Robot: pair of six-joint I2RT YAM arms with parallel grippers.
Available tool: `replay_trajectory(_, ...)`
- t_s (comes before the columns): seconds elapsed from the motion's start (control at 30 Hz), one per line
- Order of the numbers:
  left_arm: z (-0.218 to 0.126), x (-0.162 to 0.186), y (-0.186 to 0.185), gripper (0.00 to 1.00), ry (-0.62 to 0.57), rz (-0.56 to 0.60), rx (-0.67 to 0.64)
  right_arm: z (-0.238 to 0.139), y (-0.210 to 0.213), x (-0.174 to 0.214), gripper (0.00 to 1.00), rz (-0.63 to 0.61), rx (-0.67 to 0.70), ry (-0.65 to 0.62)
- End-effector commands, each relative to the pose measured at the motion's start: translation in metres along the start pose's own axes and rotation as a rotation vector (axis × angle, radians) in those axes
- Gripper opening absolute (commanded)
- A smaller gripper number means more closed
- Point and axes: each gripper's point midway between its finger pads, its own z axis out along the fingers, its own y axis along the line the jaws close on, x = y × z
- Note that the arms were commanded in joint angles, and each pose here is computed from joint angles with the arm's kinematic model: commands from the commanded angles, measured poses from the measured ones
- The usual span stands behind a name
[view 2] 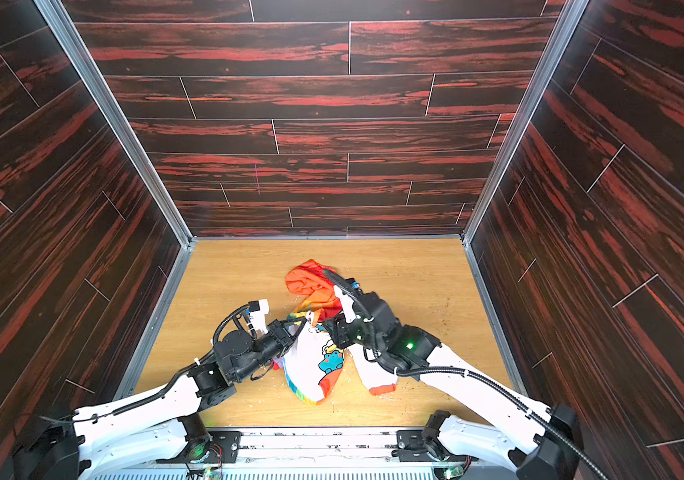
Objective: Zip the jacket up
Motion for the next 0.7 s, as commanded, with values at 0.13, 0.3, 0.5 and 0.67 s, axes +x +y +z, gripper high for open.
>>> replay_trajectory(0.13,-0.021,-0.02,0.002,0.0,-0.08,-0.051,-0.08,0.011,0.004,0.011,0.41,-0.29,0.097,-0.101)
replay_trajectory(0.3,-0.026,-0.022,0.003,0.0,-0.1,-0.075,-0.045,0.02,0.028,0.016,0.25,-0.162,-0.029,-0.052)
replay_trajectory(0.5,-0.016,-0.015,-0.001,0.0,-0.065,-0.08,-0.012,0.017,0.065,0.017,0.34,-0.015,-0.267,-0.076)
replay_trajectory(0.67,-0.012,-0.011,-0.001,0.0,-0.048,-0.085,0.008,0.011,0.065,0.011,0.37,0.182,-0.326,-0.075)
